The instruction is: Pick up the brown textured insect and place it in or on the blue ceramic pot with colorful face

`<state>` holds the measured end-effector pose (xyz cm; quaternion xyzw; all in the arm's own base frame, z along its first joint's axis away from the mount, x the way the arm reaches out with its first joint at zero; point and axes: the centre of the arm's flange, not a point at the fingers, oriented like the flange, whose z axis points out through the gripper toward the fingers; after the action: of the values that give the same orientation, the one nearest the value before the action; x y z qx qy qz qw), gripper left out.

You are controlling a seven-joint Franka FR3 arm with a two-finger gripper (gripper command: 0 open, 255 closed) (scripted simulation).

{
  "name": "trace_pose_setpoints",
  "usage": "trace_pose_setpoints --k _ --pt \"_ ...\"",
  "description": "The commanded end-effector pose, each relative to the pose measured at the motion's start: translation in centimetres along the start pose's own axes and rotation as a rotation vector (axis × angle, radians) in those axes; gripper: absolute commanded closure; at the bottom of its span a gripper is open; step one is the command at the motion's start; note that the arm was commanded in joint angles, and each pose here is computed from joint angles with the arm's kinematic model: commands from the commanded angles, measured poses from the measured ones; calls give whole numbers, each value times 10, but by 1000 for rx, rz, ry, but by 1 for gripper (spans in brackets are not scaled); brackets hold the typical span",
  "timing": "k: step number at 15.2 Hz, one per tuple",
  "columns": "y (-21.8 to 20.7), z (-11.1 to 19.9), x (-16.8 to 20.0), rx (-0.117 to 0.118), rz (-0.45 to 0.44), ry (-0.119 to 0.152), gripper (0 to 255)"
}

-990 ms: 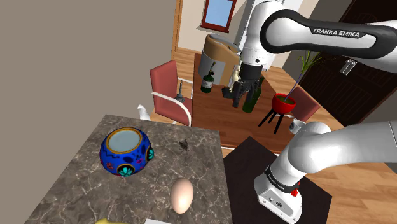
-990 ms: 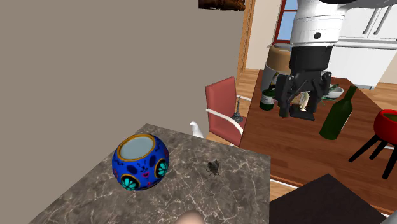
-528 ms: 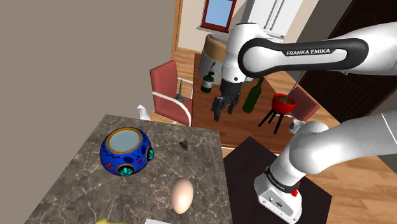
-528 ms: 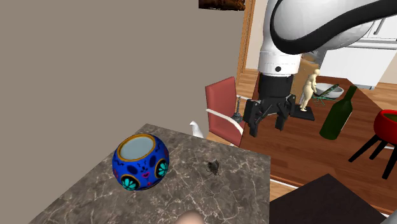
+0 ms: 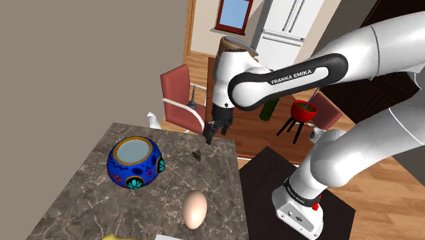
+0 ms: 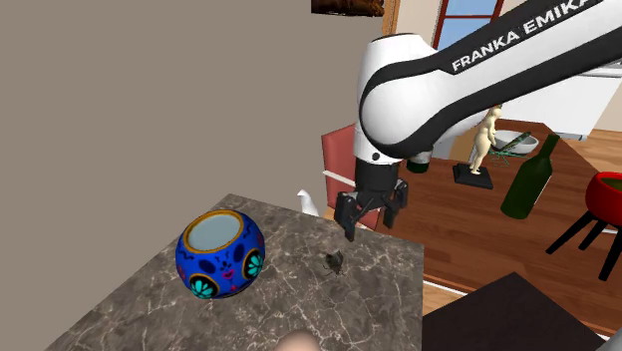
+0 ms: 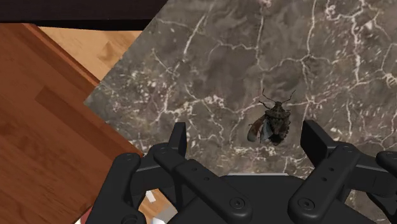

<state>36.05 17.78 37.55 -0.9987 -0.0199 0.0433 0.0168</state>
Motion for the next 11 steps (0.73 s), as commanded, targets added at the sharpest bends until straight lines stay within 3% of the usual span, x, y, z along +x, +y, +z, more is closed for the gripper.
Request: trace_pose_setpoints --k 1,5,11 --pt "-16 17 9 0 -13 16 0" --pt "-48 52 29 -5 -38 41 0" --pt "-51 81 32 -5 -40 43 0"
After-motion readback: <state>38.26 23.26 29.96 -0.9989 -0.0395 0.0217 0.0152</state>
